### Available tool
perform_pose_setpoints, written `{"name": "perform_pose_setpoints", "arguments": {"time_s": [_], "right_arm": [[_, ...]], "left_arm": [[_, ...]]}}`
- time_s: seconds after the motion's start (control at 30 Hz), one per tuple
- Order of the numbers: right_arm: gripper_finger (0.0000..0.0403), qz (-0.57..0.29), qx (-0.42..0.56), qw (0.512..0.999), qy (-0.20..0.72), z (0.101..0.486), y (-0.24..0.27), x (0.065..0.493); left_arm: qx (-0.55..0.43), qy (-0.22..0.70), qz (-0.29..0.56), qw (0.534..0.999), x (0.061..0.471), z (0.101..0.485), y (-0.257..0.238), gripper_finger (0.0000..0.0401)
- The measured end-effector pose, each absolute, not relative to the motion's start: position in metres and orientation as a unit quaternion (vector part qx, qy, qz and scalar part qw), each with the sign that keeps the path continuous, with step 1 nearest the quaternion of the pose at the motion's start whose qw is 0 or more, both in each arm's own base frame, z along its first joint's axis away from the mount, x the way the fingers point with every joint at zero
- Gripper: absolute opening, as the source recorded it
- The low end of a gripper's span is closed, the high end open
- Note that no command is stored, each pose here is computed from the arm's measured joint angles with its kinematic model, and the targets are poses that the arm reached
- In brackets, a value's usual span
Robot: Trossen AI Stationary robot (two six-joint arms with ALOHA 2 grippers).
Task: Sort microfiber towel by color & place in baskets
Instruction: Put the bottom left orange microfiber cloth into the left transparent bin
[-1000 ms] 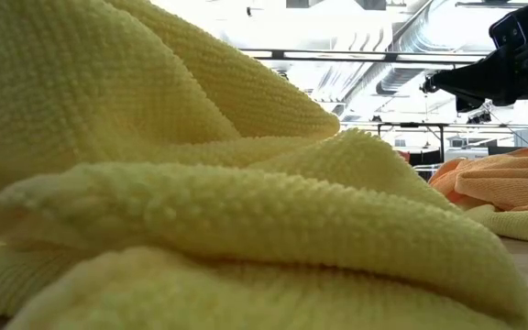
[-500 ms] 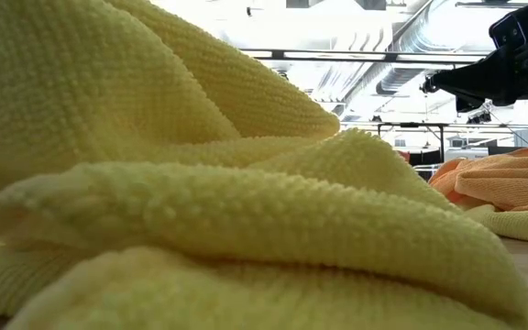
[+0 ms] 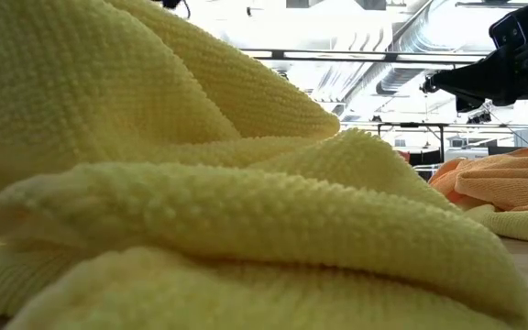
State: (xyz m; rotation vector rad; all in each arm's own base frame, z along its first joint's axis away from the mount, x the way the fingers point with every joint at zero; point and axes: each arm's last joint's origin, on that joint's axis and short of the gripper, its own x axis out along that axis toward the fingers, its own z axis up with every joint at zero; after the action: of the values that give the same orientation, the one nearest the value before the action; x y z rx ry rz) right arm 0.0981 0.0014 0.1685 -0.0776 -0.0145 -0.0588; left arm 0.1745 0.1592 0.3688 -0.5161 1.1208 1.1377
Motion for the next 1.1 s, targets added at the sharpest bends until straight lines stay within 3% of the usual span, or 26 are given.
{"name": "perform_pose_setpoints", "arguments": {"time_s": [0.23,0.4,0.57,0.9,1.1], "right_arm": [[0.0,-0.029,-0.039,0.999,-0.007,0.168,0.001,0.098],[0.0,-0.03,-0.039,0.999,-0.007,0.168,0.001,0.098],[0.0,-0.029,-0.039,0.999,-0.007,0.169,0.001,0.098],[0.0,-0.029,-0.039,0.999,-0.007,0.169,0.001,0.098],[0.0,-0.029,-0.039,0.999,-0.007,0.168,0.001,0.098]], "left_arm": [[-0.249,0.554,0.512,0.608,0.17,0.326,0.21,0.0],[-0.263,0.56,0.505,0.602,0.173,0.282,0.225,0.0004],[-0.285,0.562,0.512,0.584,0.172,0.257,0.228,0.0036],[-0.301,0.548,0.513,0.589,0.161,0.266,0.224,0.0124],[-0.301,0.523,0.499,0.622,0.151,0.289,0.208,0.0144]]}}
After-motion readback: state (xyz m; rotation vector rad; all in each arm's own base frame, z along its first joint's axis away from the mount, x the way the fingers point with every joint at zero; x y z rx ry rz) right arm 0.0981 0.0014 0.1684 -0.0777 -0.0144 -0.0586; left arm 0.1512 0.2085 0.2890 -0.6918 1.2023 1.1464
